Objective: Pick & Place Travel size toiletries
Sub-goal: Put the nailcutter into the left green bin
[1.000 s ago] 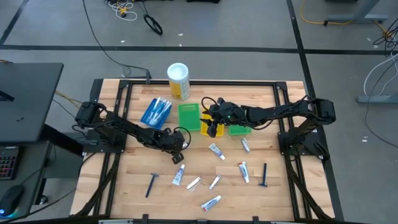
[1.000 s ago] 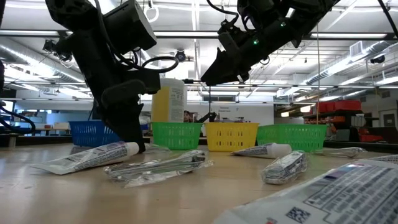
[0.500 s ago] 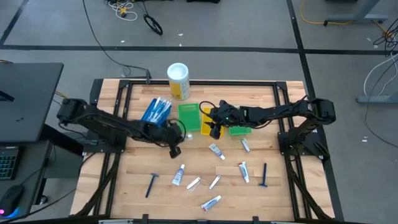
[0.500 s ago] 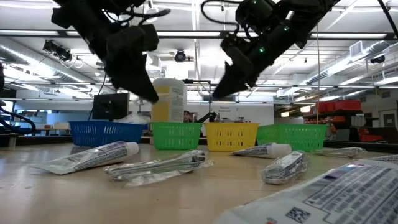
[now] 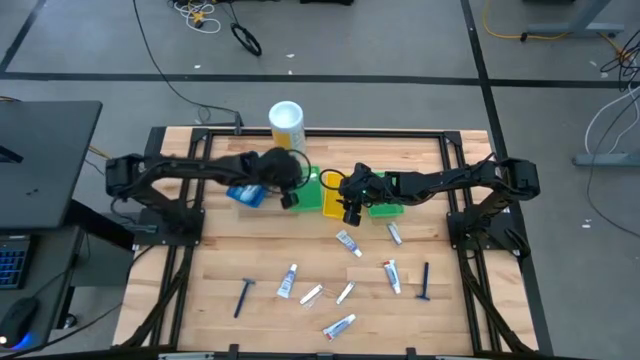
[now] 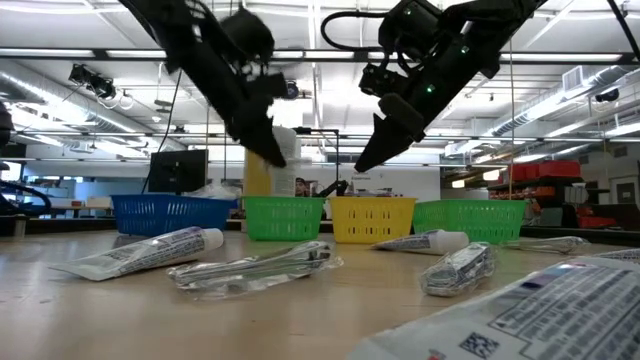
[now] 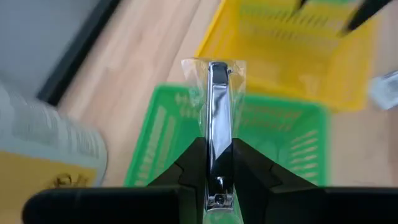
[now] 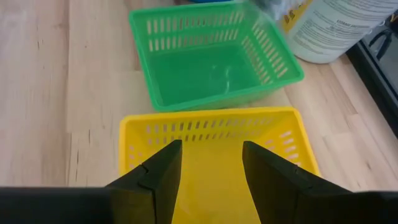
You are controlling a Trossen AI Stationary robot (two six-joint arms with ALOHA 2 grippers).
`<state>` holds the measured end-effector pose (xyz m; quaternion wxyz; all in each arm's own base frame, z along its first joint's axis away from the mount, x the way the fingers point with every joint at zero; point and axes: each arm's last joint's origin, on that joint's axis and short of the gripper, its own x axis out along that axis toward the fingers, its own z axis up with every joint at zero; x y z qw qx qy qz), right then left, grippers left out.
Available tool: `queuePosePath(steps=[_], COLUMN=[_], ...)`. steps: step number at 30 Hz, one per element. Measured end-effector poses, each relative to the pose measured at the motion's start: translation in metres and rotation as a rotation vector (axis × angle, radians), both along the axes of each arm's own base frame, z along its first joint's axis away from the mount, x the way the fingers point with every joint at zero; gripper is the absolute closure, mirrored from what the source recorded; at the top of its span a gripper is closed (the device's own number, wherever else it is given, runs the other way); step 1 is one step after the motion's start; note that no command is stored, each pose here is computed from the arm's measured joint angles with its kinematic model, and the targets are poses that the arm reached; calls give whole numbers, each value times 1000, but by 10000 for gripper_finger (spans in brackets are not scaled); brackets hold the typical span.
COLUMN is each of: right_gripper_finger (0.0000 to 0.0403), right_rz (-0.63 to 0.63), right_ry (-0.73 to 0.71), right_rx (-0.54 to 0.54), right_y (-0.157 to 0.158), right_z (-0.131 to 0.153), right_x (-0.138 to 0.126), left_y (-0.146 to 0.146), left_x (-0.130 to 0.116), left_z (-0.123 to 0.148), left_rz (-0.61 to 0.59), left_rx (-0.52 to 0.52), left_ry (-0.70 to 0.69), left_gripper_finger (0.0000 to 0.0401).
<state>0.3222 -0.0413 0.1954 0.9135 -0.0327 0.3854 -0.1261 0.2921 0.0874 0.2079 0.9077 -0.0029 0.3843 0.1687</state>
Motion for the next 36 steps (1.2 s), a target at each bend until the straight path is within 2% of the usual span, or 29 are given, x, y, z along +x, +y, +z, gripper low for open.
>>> queuePosePath(steps=[5, 14, 20, 29, 36], right_gripper_finger=[222, 222, 222, 222, 222], right_rz=[7, 18, 19, 74, 74], right_ry=[5, 9, 8, -4, -31], right_rx=[-7, -17, -17, 38, 34], right_y=[0, 0, 0, 2, 2], right_z=[0, 0, 0, 0, 2], right_x=[0, 0, 0, 1, 2], left_y=[18, 23, 26, 30, 26], left_x=[9, 16, 16, 15, 22], left_z=[-29, -54, -52, -55, -27], left_rz=[-8, -6, -14, 21, 35], left_rx=[-18, -28, 9, 13, 51], left_ry=[100, 188, 192, 198, 119], left_gripper_finger=[339, 334, 326, 252, 239])
